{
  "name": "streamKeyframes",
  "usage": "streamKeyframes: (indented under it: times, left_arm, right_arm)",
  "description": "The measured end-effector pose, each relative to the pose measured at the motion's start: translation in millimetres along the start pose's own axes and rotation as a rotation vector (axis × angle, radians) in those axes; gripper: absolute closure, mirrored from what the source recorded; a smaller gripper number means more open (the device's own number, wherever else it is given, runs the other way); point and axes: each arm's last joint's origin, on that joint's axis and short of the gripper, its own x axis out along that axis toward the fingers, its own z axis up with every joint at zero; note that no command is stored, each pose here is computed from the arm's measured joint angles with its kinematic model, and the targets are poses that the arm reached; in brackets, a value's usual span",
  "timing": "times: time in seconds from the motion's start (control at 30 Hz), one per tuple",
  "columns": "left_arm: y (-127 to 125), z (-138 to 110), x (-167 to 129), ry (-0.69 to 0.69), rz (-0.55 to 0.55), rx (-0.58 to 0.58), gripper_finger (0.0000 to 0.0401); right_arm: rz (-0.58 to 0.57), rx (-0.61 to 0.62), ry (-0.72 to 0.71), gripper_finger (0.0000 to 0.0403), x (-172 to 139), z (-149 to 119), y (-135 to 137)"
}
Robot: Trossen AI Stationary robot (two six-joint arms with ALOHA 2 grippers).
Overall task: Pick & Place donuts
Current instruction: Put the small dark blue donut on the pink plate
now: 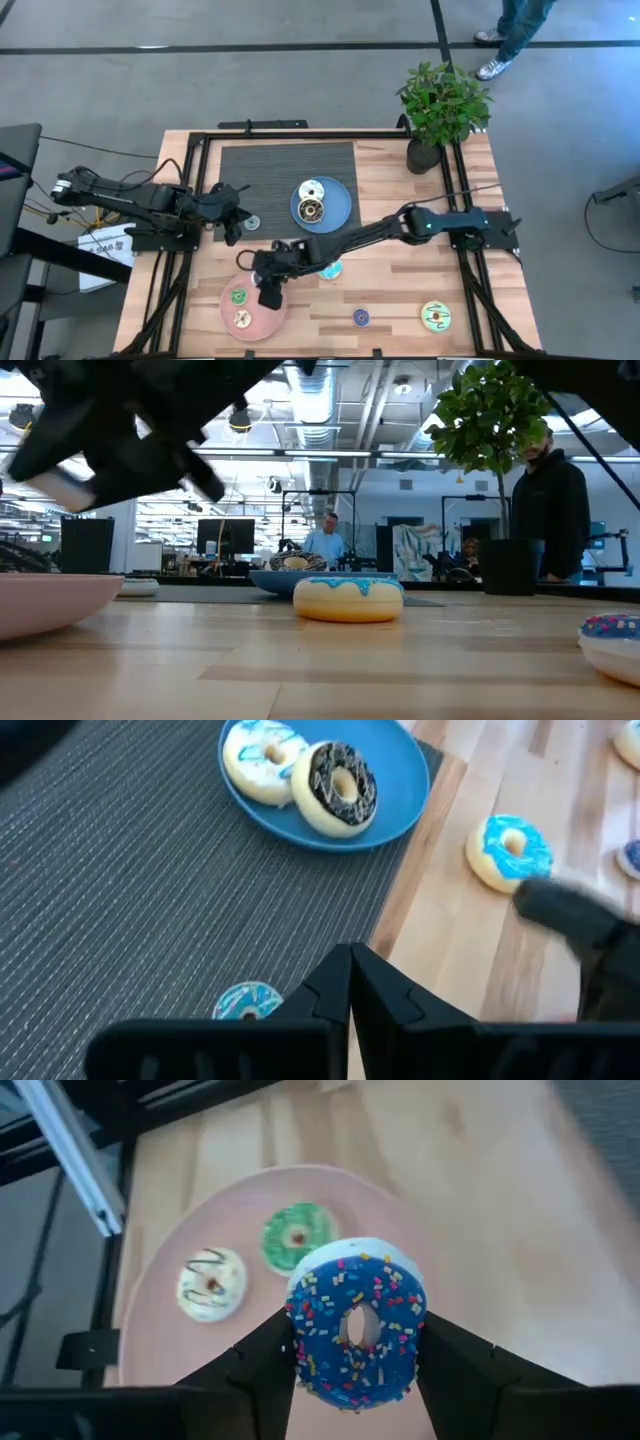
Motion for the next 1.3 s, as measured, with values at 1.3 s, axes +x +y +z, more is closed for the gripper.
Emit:
streamKeyframes:
  times: [1.3]
  left_arm:
    - [-3,-5,-2,0.041,-0.031,0.027,0.0401]
  right_arm:
    - [0.052,0.072,0.063,0.0163,30,-9,-17]
